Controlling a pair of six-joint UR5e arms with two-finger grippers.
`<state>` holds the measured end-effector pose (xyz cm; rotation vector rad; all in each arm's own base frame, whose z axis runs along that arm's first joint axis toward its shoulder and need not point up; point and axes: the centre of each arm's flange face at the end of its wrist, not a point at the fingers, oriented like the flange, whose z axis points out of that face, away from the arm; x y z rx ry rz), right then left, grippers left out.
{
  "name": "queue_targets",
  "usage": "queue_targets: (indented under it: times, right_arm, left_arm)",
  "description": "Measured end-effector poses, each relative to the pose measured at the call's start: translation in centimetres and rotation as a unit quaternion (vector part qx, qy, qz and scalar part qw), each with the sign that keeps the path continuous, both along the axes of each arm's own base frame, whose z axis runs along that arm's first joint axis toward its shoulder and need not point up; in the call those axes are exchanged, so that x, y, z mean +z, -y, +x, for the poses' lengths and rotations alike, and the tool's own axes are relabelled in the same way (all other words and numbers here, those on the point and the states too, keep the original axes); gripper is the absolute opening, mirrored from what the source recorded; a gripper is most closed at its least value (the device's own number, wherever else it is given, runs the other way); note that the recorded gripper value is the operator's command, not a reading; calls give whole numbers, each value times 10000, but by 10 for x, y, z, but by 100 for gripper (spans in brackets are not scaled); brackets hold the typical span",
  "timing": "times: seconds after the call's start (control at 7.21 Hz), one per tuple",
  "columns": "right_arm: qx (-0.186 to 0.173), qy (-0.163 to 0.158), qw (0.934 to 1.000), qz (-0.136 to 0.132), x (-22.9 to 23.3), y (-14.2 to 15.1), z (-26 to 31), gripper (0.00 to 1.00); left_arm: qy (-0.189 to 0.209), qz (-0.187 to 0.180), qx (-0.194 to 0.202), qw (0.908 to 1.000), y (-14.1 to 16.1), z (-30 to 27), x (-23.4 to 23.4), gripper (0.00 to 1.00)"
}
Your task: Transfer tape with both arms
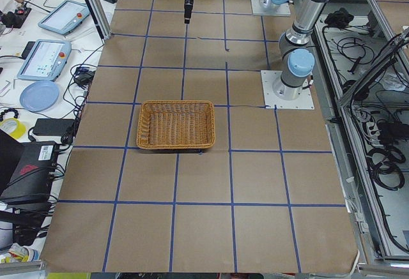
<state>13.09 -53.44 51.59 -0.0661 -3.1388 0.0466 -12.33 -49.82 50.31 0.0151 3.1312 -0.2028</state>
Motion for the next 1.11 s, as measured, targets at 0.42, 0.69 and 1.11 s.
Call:
queue_targets:
  times: [0.42,0.69,1.11]
  right_arm:
    - [3,7,10000,-11,1,-1,0,100]
    - [3,25,10000,-6,1,-1,1,100]
    - [4,41,10000,-5,1,-1,1,100]
  left_arm:
    - [-1,4,7,10000,0,0,0,100]
    - [-2,-8,5,10000,0,0,1,100]
    - [-8,-59,-2,10000,2,0,1,100]
